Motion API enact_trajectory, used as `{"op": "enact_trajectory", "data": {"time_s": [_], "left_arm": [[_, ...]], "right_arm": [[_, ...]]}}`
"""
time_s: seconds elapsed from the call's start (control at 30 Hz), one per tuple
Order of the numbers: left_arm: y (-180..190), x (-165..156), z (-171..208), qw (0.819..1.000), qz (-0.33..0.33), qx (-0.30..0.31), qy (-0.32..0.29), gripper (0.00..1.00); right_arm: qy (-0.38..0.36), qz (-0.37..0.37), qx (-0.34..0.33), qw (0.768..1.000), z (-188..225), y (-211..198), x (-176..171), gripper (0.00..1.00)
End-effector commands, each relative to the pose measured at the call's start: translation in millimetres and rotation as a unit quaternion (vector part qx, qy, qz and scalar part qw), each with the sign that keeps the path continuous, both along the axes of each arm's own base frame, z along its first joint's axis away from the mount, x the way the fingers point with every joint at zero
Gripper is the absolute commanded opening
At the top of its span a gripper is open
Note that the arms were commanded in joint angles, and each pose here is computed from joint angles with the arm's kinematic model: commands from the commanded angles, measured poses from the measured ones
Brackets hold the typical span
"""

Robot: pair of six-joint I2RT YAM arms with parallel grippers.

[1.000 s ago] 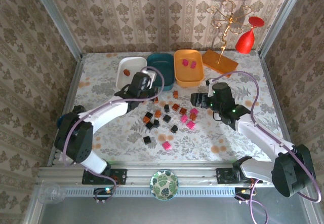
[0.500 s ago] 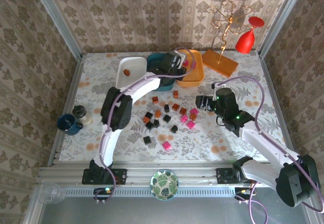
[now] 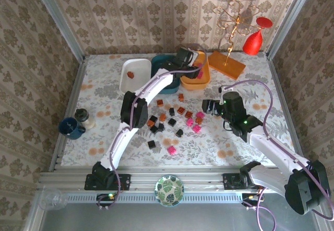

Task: Sort the legos into containers by color
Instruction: Place the lego in the container, then pick up the lego from the middle-left of the table.

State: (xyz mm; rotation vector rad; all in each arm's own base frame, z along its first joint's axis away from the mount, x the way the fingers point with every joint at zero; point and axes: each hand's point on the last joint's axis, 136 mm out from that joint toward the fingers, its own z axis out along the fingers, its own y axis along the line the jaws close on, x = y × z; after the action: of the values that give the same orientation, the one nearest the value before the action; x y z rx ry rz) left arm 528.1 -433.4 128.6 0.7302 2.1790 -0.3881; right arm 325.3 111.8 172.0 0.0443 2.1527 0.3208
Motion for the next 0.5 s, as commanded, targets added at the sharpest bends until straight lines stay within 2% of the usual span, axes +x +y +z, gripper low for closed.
{"op": "enact_trajectory", "data": {"time_s": [0.0,0.17,0.33,0.47], "left_arm": [[15,-16,65,1.0,-0.014,-0.011,-0.023,0.68],[49,-64,99,0.999,-0.021,-0.017,-0.026,0.71],[113,-133,89,1.0,0.005,-0.015,-0.001,0.73],[166,-189,56,0.998,0.038,-0.009,0.04,0.74]], "right_arm": [[-0.019,0.005,-0.005,1.0,8,0,-1,0.84],[-0.031,0.066,0.007,0.997,19,19,-6,0.85],[0.005,0.194,0.024,0.981,12,65,-24,0.84],[0.041,0.299,0.029,0.953,-2,108,-50,0.84]]}}
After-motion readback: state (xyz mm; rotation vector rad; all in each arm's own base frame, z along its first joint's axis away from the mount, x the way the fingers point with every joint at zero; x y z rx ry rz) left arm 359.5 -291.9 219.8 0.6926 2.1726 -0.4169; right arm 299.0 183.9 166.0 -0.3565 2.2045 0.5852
